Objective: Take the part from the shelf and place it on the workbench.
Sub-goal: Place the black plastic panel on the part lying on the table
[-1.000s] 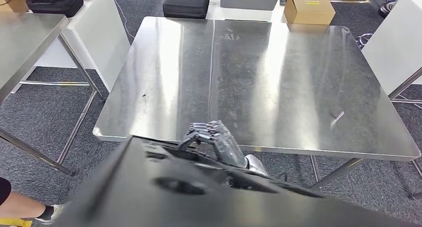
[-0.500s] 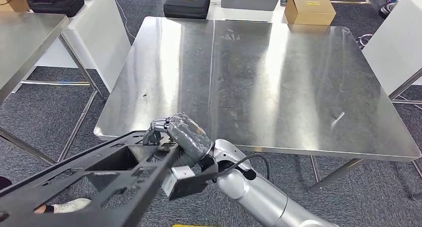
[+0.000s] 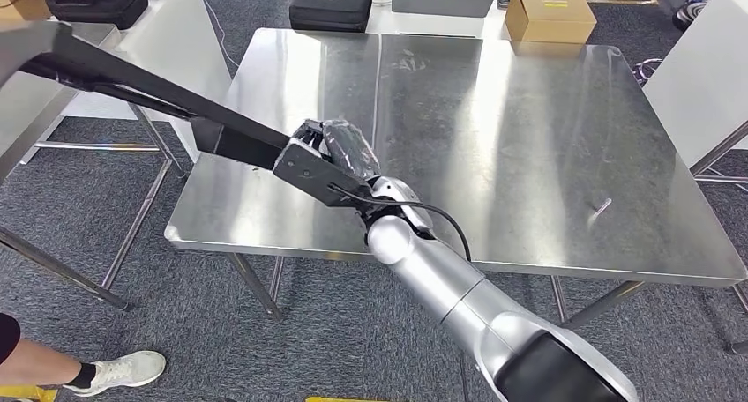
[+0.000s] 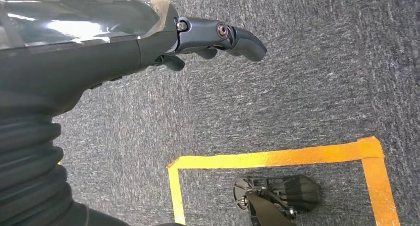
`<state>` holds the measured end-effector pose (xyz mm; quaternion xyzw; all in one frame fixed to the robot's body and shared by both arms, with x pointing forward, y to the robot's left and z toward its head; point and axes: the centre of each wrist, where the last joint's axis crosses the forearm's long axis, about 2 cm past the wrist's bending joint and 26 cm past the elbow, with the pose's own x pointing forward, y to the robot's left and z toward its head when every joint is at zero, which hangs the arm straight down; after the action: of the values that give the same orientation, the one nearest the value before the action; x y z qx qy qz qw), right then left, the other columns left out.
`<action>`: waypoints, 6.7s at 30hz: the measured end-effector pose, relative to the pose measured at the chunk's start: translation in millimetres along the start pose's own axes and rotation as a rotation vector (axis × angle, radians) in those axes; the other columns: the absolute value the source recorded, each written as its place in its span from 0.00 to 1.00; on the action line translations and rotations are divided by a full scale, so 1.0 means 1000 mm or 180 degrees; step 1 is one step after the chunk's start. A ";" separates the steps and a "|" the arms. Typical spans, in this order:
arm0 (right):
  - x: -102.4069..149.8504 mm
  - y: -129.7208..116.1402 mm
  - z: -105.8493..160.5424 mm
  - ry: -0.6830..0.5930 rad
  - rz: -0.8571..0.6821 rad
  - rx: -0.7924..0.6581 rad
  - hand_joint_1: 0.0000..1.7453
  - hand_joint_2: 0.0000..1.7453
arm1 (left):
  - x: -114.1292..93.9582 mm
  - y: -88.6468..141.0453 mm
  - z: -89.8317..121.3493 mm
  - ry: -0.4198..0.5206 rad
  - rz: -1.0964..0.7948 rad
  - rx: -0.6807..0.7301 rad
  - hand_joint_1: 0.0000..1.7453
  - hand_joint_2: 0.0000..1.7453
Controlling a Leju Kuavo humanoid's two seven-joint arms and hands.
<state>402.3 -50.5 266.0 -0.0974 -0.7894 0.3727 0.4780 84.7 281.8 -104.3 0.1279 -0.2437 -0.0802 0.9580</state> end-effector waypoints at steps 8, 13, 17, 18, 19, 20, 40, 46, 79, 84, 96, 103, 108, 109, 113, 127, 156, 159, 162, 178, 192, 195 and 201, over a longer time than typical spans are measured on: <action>0.000 -0.012 -0.016 0.0136 0.0609 -0.0135 1.00 1.00 | 0.000 0.000 0.000 0.0011 0.0049 0.0038 0.00 1.00; -0.006 -0.018 -0.020 0.0210 0.1256 -0.0388 1.00 1.00 | -0.002 -0.001 0.001 0.0028 0.0078 0.0054 0.00 1.00; -0.019 -0.023 -0.019 0.0220 0.1705 -0.0492 1.00 1.00 | -0.004 -0.001 0.001 0.0043 0.0092 0.0074 0.00 1.00; -0.022 -0.024 -0.018 0.0236 0.1744 -0.0482 1.00 1.00 | -0.004 -0.001 0.001 0.0045 0.0092 0.0076 0.00 1.00; -0.025 -0.024 -0.017 0.0255 0.1772 -0.0469 1.00 1.00 | -0.004 -0.001 0.002 0.0046 0.0093 0.0077 0.00 1.00; -0.027 -0.024 -0.016 0.0274 0.1793 -0.0456 1.00 1.00 | -0.004 -0.001 0.002 0.0048 0.0094 0.0077 0.00 1.00; -0.065 -0.009 0.006 0.0154 0.3079 -0.0195 1.00 1.00 | -0.014 -0.001 0.005 0.0047 0.0244 0.0140 0.00 1.00; -0.081 -0.006 0.017 0.0330 0.3237 -0.0250 1.00 1.00 | -0.028 -0.004 0.010 0.0129 0.0248 0.0203 0.00 1.00; -0.139 -0.046 0.047 0.1026 0.2702 -0.0694 1.00 1.00 | -0.035 -0.011 0.015 0.0165 -0.0025 -0.0137 0.00 1.00; -0.135 -0.059 0.041 0.0913 0.2675 -0.0822 1.00 1.00 | -0.032 -0.011 0.014 0.0156 -0.0063 -0.0220 0.00 1.00; -0.122 -0.071 0.029 0.0688 0.2629 -0.1030 1.00 1.00 | -0.027 -0.011 0.012 0.0100 -0.0121 -0.0246 0.00 1.00; -0.118 -0.073 0.026 0.0628 0.2651 -0.1063 1.00 1.00 | -0.022 -0.011 0.010 0.0071 -0.0118 -0.0216 0.00 1.00; -0.116 -0.072 0.025 0.0618 0.2637 -0.1073 1.00 1.00 | -0.021 -0.011 0.010 0.0066 -0.0114 -0.0196 0.00 1.00; -0.116 -0.071 0.025 0.0616 0.2633 -0.1074 1.00 1.00 | -0.021 -0.011 0.010 0.0066 -0.0112 -0.0194 0.00 1.00; -0.112 -0.069 0.022 0.0584 0.2620 -0.1081 1.00 1.00 | -0.021 -0.011 0.010 0.0066 -0.0101 -0.0191 0.00 1.00; -0.115 -0.062 0.027 0.0567 0.2617 -0.1050 1.00 1.00 | -0.021 -0.013 0.011 0.0053 -0.0095 -0.0189 0.00 1.00; -0.116 -0.057 0.030 0.0568 0.2594 -0.1036 1.00 1.00 | -0.022 -0.015 0.011 0.0061 -0.0093 -0.0195 0.00 1.00; -0.114 -0.058 0.029 0.0554 0.2593 -0.1051 1.00 1.00 | -0.021 -0.015 0.011 0.0058 -0.0091 -0.0198 0.00 1.00; -0.112 -0.059 0.027 0.0537 0.2592 -0.1070 1.00 1.00 | -0.020 -0.014 0.011 0.0049 -0.0092 -0.0191 0.00 1.00; -0.106 -0.061 0.022 0.0498 0.2585 -0.1102 1.00 1.00 | -0.019 -0.013 0.010 0.0042 -0.0095 -0.0179 0.00 1.00; -0.108 -0.062 0.022 0.0507 0.2594 -0.1101 1.00 1.00 | -0.019 -0.014 0.010 0.0044 -0.0091 -0.0192 0.00 1.00; -0.108 -0.062 0.022 0.0506 0.2593 -0.1101 1.00 1.00 | -0.019 -0.014 0.010 0.0042 -0.0092 -0.0189 0.00 1.00; -0.108 -0.062 0.022 0.0507 0.2592 -0.1100 1.00 1.00 | -0.019 -0.013 0.010 0.0043 -0.0095 -0.0182 0.00 1.00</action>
<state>452.7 -159.9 228.7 -0.5070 -0.6981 0.3846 0.3282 62.4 271.7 -108.1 0.1047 -0.2329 -0.1005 0.9616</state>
